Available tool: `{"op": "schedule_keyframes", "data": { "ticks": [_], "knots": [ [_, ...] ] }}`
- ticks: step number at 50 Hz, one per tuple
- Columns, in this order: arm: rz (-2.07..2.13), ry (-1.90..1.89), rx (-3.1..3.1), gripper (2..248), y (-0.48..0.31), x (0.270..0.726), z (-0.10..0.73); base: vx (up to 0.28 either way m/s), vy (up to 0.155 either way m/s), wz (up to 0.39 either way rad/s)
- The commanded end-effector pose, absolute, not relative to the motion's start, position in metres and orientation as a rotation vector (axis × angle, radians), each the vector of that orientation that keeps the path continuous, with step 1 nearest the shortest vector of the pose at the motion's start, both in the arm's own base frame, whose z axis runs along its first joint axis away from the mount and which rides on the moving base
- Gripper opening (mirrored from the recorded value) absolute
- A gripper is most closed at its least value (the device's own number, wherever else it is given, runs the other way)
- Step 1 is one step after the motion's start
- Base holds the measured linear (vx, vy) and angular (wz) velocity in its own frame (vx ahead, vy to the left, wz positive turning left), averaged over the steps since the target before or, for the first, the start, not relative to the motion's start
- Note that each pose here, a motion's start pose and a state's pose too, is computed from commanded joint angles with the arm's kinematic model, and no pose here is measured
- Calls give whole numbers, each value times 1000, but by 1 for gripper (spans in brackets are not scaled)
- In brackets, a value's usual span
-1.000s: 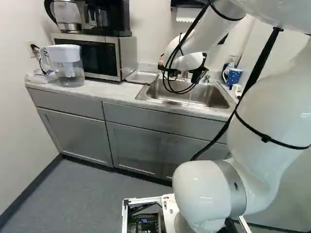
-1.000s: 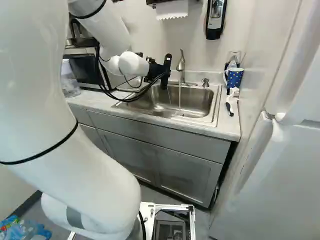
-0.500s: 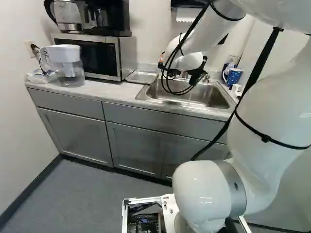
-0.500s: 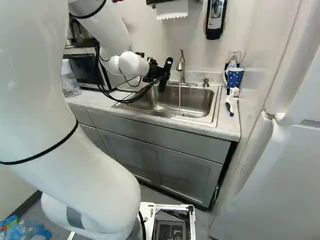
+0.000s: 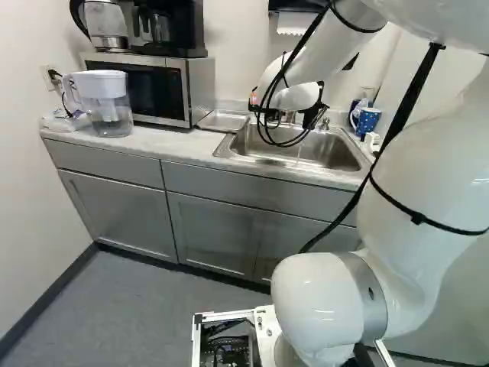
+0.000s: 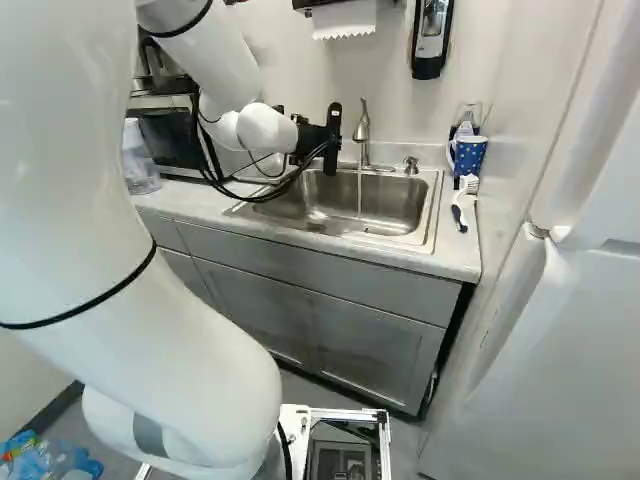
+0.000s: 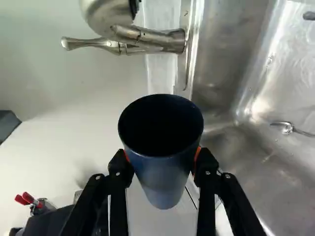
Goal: Rinse the cup and place it in the tray
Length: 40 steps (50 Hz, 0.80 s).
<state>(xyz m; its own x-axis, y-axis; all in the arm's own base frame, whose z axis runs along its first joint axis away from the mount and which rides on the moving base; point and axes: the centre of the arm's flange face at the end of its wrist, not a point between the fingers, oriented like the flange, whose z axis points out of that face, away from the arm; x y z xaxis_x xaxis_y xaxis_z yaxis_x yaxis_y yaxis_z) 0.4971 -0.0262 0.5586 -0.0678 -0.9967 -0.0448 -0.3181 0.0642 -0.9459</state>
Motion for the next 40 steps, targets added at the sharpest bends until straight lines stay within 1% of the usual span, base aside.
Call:
{"op": "schedule_keyframes", "data": {
  "ticks": [40],
  "knots": [
    [-1290,1253,-1736,126,-26,497,559,0,0,0]
  ]
}}
